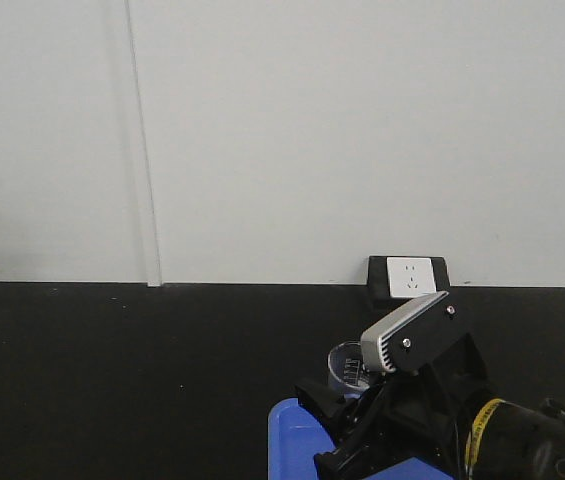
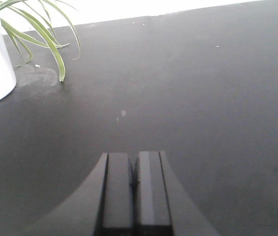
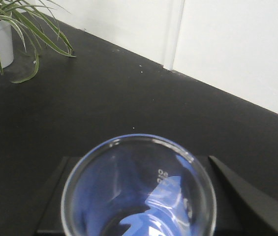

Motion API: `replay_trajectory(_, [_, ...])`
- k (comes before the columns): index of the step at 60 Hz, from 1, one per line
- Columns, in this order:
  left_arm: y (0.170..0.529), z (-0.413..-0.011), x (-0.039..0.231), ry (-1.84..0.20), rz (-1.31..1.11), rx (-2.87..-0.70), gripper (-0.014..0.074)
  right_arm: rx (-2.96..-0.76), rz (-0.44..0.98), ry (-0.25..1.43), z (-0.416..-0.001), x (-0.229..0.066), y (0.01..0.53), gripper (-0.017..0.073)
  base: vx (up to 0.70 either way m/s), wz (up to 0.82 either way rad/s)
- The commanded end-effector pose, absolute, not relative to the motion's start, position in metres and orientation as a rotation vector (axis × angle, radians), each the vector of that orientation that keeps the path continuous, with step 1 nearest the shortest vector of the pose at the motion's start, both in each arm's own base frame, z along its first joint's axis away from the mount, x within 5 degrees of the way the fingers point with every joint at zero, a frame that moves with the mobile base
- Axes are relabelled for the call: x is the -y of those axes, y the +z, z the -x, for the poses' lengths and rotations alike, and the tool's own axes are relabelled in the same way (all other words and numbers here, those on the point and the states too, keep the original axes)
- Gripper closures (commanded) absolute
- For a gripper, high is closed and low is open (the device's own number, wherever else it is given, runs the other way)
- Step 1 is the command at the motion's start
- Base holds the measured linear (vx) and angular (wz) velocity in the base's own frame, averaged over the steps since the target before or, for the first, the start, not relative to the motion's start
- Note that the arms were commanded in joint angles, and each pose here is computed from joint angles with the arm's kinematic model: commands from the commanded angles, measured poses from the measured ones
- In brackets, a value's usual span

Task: Move beaker to silver tray on left bench
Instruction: 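Close the right gripper on the beaker and lift it up, then hold the beaker in the right gripper while the base drives to the silver tray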

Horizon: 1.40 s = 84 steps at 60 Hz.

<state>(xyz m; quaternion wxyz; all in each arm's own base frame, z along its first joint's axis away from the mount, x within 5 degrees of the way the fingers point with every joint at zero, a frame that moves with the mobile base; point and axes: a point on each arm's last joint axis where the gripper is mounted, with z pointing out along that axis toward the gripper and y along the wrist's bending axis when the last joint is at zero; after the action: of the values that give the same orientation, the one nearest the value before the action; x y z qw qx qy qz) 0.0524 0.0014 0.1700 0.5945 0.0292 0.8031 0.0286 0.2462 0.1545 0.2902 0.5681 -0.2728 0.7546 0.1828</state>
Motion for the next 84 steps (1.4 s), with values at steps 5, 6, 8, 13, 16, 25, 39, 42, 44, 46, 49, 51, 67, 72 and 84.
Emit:
replay_trajectory(5, [0.1706, -0.0542, -0.0006, 0.057, -0.07, -1.8, 0.0592, -1.667, 0.625, 0.478, -0.2427, -0.1557, 0.3134, 0.0573, 0.0, 0.0])
replay_trajectory(6, [0.1706, -0.0542, -0.0006, 0.057, -0.07, -1.8, 0.0592, -1.667, 0.625, 0.478, -0.2427, -0.1557, 0.3134, 0.0573, 0.0, 0.0])
replay_trajectory(8, [0.1706, -0.0542, -0.0006, 0.057, -0.07, -1.8, 0.0592, -1.667, 0.625, 0.478, -0.2427, -0.1557, 0.3134, 0.0573, 0.0, 0.0])
replay_trajectory(13, [0.1706, -0.0542, -0.0006, 0.057, -0.07, -1.8, 0.0592, -1.667, 0.625, 0.478, -0.2427, -0.1557, 0.3134, 0.0573, 0.0, 0.0])
replay_trajectory(16, [0.1706, -0.0542, -0.0006, 0.057, -0.07, -1.8, 0.0592, -1.667, 0.625, 0.478, -0.2427, -0.1557, 0.3134, 0.0573, 0.0, 0.0])
replay_trajectory(25, [0.1706, -0.0542, -0.0006, 0.057, -0.07, -1.8, 0.0592, -1.667, 0.625, 0.478, -0.2427, -0.1557, 0.3134, 0.0573, 0.0, 0.0])
replay_trajectory(39, [0.1706, -0.0542, -0.0006, 0.057, -0.07, -1.8, 0.0592, -1.667, 0.625, 0.478, -0.2427, -0.1557, 0.3134, 0.0573, 0.0, 0.0])
replay_trajectory(42, [0.1706, -0.0542, -0.0006, 0.057, -0.07, -1.8, 0.0592, -1.673, 0.624, 0.473, -0.2428, -0.1554, 0.3129, 0.0573, 0.0, 0.0])
replay_trajectory(44, [0.1706, -0.0542, -0.0006, 0.057, -0.07, -1.8, 0.0592, -1.674, 0.624, 0.472, -0.2429, -0.1554, 0.3129, 0.0573, -0.01, -0.01])
replay_trajectory(46, [0.1706, -0.0542, -0.0006, 0.057, -0.07, -1.8, 0.0592, -1.674, 0.624, 0.472, -0.2429, -0.1554, 0.3129, 0.0573, -0.01, 0.0])
replay_trajectory(49, [0.1706, -0.0542, -0.0006, 0.057, -0.07, -1.8, 0.0592, -1.674, 0.624, 0.472, -0.2429, -0.1554, 0.3129, 0.0573, -0.02, 0.0])
replay_trajectory(51, [0.1706, -0.0542, -0.0006, 0.057, -0.07, -1.8, 0.0592, -1.674, 0.624, 0.472, -0.2429, -0.1554, 0.3129, 0.0573, -0.03, -0.01])
replay_trajectory(67, [0.1706, -0.0542, -0.0006, 0.057, -0.07, -1.8, 0.0592, -1.674, 0.624, 0.472, -0.2429, -0.1554, 0.3129, 0.0573, -0.07, -0.04])
replay_trajectory(72, [0.1706, -0.0542, -0.0006, 0.057, -0.07, -1.8, 0.0592, -1.674, 0.624, 0.472, -0.2429, -0.1554, 0.3129, 0.0573, -0.14, -0.03])
replay_trajectory(84, [0.1706, -0.0542, -0.0006, 0.057, -0.07, -1.8, 0.0592, -1.674, 0.624, 0.472, -0.2429, -0.1554, 0.3129, 0.0573, -0.2, 0.02])
